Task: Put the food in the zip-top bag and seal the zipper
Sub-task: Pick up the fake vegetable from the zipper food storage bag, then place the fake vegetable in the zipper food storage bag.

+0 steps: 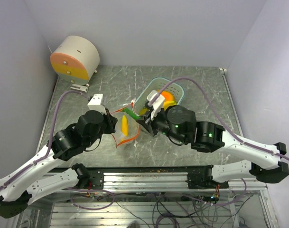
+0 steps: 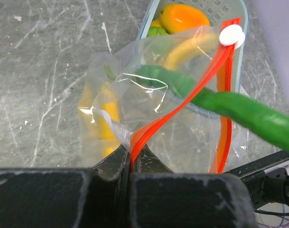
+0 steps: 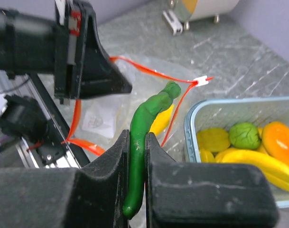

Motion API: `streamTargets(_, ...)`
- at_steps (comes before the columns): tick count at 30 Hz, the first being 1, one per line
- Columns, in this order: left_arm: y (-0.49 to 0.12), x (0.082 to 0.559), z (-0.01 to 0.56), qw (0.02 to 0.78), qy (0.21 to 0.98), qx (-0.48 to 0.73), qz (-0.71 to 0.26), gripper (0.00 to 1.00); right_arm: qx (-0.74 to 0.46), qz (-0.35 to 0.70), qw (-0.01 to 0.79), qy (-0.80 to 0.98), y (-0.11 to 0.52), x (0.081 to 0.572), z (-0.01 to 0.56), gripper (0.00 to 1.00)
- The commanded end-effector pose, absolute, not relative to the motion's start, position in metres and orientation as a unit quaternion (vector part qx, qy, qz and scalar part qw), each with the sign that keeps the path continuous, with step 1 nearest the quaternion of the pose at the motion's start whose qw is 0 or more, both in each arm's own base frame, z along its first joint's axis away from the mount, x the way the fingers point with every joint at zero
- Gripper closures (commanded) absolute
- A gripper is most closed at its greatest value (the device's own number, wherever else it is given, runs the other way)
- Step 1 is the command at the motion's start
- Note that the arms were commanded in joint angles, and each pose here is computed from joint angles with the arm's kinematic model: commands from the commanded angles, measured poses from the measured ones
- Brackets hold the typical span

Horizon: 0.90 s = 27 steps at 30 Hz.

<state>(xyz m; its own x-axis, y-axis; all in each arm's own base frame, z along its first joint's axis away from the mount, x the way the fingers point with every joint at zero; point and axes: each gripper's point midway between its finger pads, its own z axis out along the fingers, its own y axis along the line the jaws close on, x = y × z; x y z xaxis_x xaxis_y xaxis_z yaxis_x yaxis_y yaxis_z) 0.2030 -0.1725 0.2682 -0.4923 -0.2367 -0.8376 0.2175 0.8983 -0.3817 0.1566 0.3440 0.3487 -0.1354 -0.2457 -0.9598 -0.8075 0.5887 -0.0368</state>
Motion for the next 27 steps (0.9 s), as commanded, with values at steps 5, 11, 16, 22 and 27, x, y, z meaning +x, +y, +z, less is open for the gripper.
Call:
streamTargets(5, -0.190, 0.204, 0.301, 0.517, 0.809, -0.005, -0.278, 0.93, -0.360, 0.268, 0.581, 0.679, 0.354, 0.165, 0.344, 1.00)
streamTargets(11, -0.203, 0.205, 0.310, 0.513, 0.805, 0.005, -0.298, 0.93, -0.337, 0.256, 0.610, 0.670, 0.350, 0.172, 0.326, 1.00)
streamTargets(16, -0.209, 0.207, 0.308, 0.506, 0.808, 0.008, -0.301, 0.93, -0.321, 0.218, 0.640, 0.663, 0.351, 0.181, 0.313, 1.00)
streamTargets(22, -0.212, 0.207, 0.304, 0.501, 0.812, 0.010, -0.301, 0.93, -0.293, 0.131, 0.676, 0.663, 0.353, 0.187, 0.299, 1.00)
streamTargets(27, -0.215, 0.208, 0.301, 0.499, 0.812, 0.013, -0.302, 0.93, -0.321, 0.105, 0.662, 0.668, 0.375, 0.185, 0.285, 1.00)
